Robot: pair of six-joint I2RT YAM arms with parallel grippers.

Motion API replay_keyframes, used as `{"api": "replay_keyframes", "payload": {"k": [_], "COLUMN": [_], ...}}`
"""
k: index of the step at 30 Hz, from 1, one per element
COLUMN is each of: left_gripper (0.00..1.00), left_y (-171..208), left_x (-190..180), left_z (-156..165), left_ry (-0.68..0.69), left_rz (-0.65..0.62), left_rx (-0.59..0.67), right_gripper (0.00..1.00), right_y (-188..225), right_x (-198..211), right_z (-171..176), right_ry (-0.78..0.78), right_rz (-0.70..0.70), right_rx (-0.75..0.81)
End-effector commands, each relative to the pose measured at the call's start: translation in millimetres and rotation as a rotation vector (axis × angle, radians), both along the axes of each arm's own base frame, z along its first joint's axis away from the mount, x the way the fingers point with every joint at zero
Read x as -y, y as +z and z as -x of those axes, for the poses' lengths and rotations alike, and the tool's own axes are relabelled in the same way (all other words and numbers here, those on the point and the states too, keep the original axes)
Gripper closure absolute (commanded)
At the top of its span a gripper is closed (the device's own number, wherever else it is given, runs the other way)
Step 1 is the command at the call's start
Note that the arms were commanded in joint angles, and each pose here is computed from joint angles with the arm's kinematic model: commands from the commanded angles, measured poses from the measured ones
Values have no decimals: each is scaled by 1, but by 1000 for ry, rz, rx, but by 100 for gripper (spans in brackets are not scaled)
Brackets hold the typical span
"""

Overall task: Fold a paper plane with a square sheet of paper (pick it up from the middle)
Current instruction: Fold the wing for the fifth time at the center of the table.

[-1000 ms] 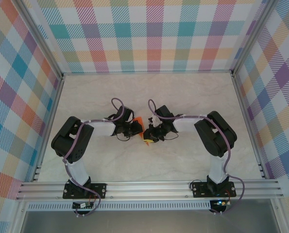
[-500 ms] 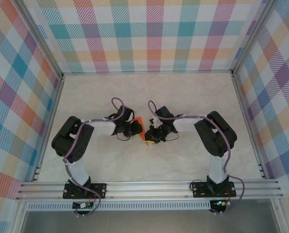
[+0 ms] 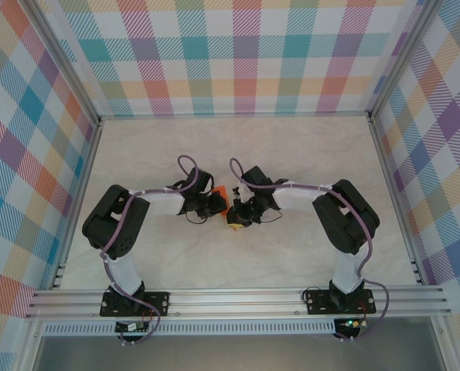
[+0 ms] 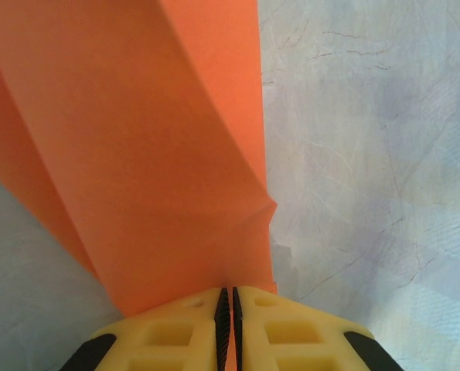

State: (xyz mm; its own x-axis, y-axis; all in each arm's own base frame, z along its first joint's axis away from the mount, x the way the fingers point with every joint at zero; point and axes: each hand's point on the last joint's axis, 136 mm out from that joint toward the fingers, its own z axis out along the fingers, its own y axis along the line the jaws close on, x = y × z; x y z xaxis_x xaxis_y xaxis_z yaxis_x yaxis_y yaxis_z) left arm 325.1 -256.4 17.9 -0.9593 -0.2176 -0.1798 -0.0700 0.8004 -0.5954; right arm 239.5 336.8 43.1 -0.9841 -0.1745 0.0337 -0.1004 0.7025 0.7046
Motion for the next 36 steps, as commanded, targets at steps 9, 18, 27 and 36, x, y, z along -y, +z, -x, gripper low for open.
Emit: {"api": "replay_keyframes", "payload": {"k": [9,18,27,36], "left_gripper": [85,85,85,85], "left_y": [-39,-41,-43,-44], "left_x": [-28,-29,-29,-30], "left_z": [17,17,18,18], "left_ry": [47,45,44,44], "left_rz": [-157,-160,-166,-173], "left_rx": [-107,-110,-112,-116], "right_gripper": [87,87,87,87], "right_y": [-33,-41,-57,-44], "right_x": [20,26,48,51], "right_z": [13,21,37,61], "right_ry": [0,0,-7,54], "right_rz": [130,146,230,170], "right_rx": [-43,-65,-102,-145]}}
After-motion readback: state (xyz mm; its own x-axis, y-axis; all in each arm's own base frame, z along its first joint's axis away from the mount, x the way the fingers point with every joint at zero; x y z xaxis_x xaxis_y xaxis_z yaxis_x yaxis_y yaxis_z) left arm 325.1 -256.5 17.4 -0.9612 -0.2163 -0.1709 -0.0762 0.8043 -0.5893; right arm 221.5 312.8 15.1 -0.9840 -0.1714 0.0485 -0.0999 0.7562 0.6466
